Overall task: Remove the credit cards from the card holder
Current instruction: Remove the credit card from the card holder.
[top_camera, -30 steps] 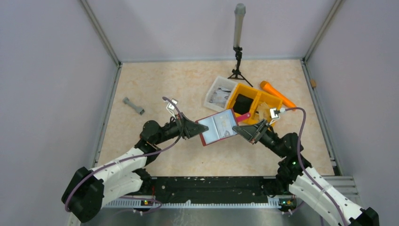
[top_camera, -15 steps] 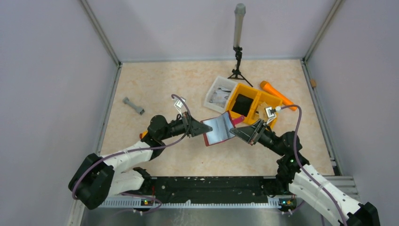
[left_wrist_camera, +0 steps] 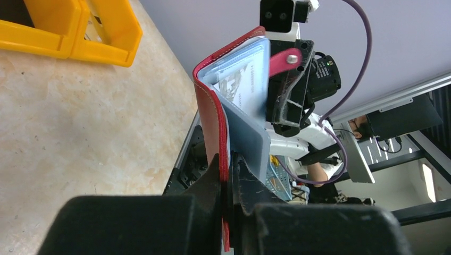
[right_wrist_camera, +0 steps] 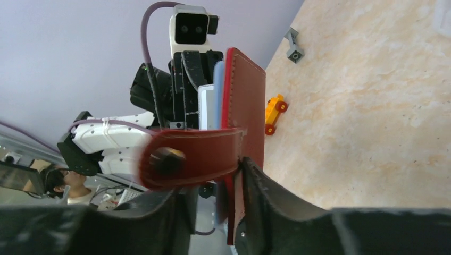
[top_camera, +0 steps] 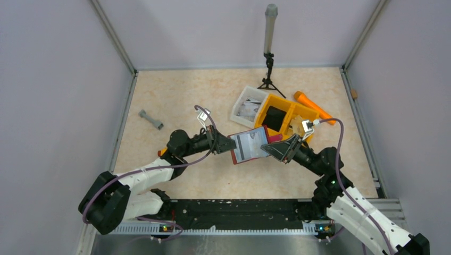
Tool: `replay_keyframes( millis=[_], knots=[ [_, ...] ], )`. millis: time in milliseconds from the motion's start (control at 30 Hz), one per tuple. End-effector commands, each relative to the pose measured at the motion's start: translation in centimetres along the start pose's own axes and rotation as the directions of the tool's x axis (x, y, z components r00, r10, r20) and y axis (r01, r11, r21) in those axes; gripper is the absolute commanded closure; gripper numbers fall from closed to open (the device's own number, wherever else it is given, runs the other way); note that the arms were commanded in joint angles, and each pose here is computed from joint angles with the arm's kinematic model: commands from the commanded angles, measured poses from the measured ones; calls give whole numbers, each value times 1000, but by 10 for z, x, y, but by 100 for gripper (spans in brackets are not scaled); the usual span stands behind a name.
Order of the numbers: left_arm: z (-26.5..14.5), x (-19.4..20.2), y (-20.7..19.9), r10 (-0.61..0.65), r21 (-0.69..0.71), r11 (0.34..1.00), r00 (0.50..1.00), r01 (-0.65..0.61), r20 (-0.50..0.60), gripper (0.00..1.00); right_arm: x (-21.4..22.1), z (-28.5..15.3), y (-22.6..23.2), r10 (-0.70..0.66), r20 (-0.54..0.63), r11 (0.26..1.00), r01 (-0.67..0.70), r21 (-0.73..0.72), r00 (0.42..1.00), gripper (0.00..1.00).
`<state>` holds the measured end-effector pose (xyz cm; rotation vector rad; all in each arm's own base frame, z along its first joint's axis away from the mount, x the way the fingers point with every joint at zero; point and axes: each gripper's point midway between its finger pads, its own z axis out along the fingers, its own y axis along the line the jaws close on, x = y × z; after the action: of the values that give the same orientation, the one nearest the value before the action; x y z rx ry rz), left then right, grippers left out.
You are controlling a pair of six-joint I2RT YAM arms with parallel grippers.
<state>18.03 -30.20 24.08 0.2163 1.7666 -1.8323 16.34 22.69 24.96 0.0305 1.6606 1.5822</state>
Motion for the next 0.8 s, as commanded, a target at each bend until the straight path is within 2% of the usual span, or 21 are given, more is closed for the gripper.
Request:
replay_keyframes(
  millis=[0, 100, 200, 300, 333, 400, 433, 467, 633, 700, 767],
  knots=[
    [3, -15, -34, 71, 100, 992, 997, -74, 39, 100, -11, 1, 10, -65, 31, 998, 65, -19, 997, 60],
    [3, -15, -35, 70, 101, 992, 997, -74, 39, 100, -11, 2, 8, -71, 34, 997, 71, -13, 997, 56],
    [2, -15, -36, 69, 103, 992, 997, -73, 41, 100, -10, 3, 6, -85, 24, 996, 85, -7, 996, 70],
    [1, -14, -39, 66, 118, 991, 997, -71, 41, 100, -9, 5, 5, -98, 3, 995, 98, 1, 995, 71],
    [1, -14, -41, 67, 125, 990, 997, -71, 41, 100, -8, 6, 5, -102, -4, 995, 102, 1, 995, 74],
    [0, -14, -44, 70, 133, 988, 997, -74, 37, 100, -8, 6, 3, -104, -11, 994, 105, 13, 994, 92],
    [-1, -14, -45, 76, 135, 988, 996, -80, 37, 98, -8, 5, 2, -106, -9, 994, 106, 22, 994, 98],
    [-2, -13, -44, 80, 128, 988, 996, -84, 36, 91, -9, 4, 1, -109, -4, 993, 109, 36, 994, 100],
    [-10, -10, -31, 78, 34, 996, 996, -80, 47, 39, -18, -5, 8, -109, 60, 994, 108, 30, 992, 100],
    [-14, -8, -31, 70, 34, 997, 996, -72, 58, 25, -19, -7, 12, -92, 78, 996, 91, 13, 993, 100],
    [-16, -5, -30, 66, 34, 997, 996, -68, 53, 17, -18, -8, 13, -73, 79, 997, 73, 2, 994, 100]
  ],
)
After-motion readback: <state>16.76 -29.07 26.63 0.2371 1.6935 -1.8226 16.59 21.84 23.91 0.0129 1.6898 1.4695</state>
